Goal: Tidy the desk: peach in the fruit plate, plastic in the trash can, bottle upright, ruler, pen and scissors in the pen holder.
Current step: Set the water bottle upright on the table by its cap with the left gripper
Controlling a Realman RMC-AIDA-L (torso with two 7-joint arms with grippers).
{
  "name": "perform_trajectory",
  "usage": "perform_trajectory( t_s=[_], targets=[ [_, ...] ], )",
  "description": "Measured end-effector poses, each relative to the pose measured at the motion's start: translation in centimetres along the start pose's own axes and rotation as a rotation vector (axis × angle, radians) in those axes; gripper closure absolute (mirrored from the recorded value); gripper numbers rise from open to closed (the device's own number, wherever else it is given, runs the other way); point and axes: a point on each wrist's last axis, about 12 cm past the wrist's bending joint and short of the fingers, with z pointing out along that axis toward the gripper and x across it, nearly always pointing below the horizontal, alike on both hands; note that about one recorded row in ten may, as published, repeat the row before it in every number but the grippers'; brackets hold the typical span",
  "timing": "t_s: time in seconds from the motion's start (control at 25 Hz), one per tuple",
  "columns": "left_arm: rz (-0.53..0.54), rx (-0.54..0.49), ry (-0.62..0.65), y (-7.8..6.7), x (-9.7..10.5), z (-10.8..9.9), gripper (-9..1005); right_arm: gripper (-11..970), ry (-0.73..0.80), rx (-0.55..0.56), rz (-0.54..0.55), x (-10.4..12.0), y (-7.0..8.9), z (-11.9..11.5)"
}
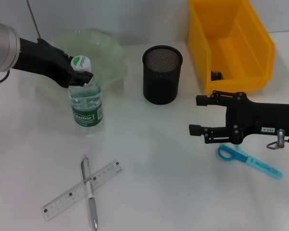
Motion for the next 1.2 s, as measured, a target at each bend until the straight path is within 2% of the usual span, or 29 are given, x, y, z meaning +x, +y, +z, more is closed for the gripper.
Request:
perform_trajectory(
  t_s=[0.76, 1.2],
  targets=[
    [-0.016, 0.025, 0.025, -0.03, 0.45, 0.99, 551, 133, 0.001, -0.005, 0.004, 0.07, 0.08, 0.11],
    [-0.011, 0.009, 0.016, 0.18, 0.25, 0.52, 309, 133, 0.000, -0.005, 0.008, 0.14, 0.15, 0.14]
  ],
)
